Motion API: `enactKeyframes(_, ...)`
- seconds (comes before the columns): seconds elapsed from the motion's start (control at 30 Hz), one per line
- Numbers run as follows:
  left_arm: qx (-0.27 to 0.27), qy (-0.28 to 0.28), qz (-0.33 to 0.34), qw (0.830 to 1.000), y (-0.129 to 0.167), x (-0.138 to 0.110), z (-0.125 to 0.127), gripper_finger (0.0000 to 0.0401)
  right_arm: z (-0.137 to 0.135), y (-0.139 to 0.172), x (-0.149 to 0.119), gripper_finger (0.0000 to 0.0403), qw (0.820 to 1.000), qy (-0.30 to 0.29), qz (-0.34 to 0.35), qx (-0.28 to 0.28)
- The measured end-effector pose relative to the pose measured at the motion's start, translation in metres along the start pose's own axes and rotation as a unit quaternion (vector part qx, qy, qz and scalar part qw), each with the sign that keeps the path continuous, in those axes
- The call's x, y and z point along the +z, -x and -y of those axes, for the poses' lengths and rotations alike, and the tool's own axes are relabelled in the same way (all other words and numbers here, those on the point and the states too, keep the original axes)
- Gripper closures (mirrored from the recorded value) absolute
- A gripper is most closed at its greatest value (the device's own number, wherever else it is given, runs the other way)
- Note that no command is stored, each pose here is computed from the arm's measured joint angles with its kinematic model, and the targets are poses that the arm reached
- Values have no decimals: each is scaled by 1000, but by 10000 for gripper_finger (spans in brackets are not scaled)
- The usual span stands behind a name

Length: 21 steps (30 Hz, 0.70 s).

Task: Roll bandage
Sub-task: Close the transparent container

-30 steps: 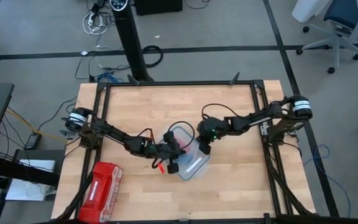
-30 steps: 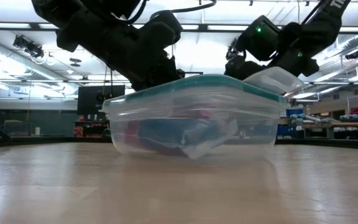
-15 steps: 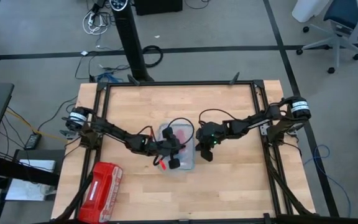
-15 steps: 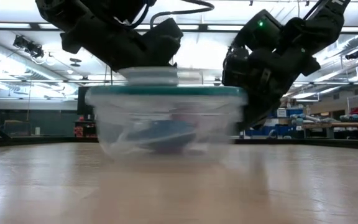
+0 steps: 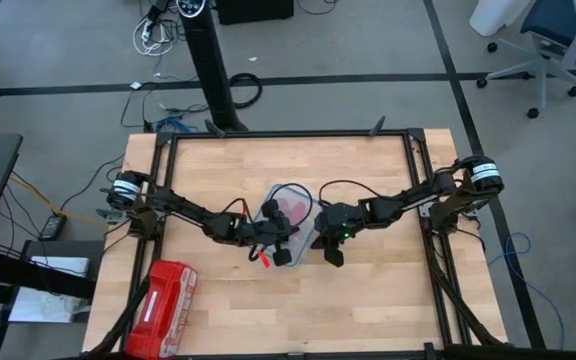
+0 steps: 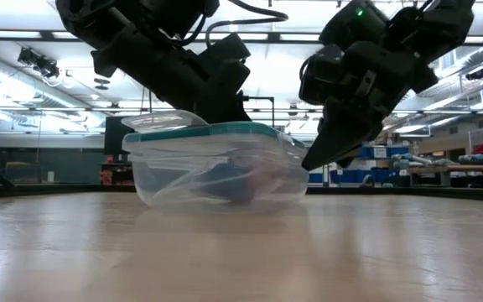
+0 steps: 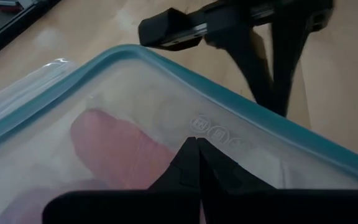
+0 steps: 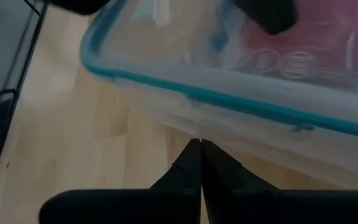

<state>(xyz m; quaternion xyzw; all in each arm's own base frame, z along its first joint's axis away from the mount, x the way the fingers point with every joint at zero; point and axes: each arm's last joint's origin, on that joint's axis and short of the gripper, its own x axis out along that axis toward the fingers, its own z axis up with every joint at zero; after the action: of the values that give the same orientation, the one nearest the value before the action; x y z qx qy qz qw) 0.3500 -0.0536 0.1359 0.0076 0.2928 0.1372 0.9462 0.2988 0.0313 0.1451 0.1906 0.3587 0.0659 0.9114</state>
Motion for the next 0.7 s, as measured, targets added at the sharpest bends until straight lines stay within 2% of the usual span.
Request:
enactKeyframes(0.07, -5, 0, 1, 1000, 0, 0, 0, 401, -7, 1, -3, 403, 1000, 12, -5, -11)
enactKeyframes(0.17, -7, -8, 2, 1000, 0, 1, 1, 401, -15, 5, -6, 403, 997, 49, -3, -58)
enactKeyframes(0.27, -7, -9, 2, 1000, 0, 1, 1, 401, -23, 12, -3, 403, 992, 79, 26, -92)
enactKeyframes(0.7, -20, -21, 6, 1000, 0, 1, 2, 401, -28, 12, 8, 403, 987, 120, 26, -103)
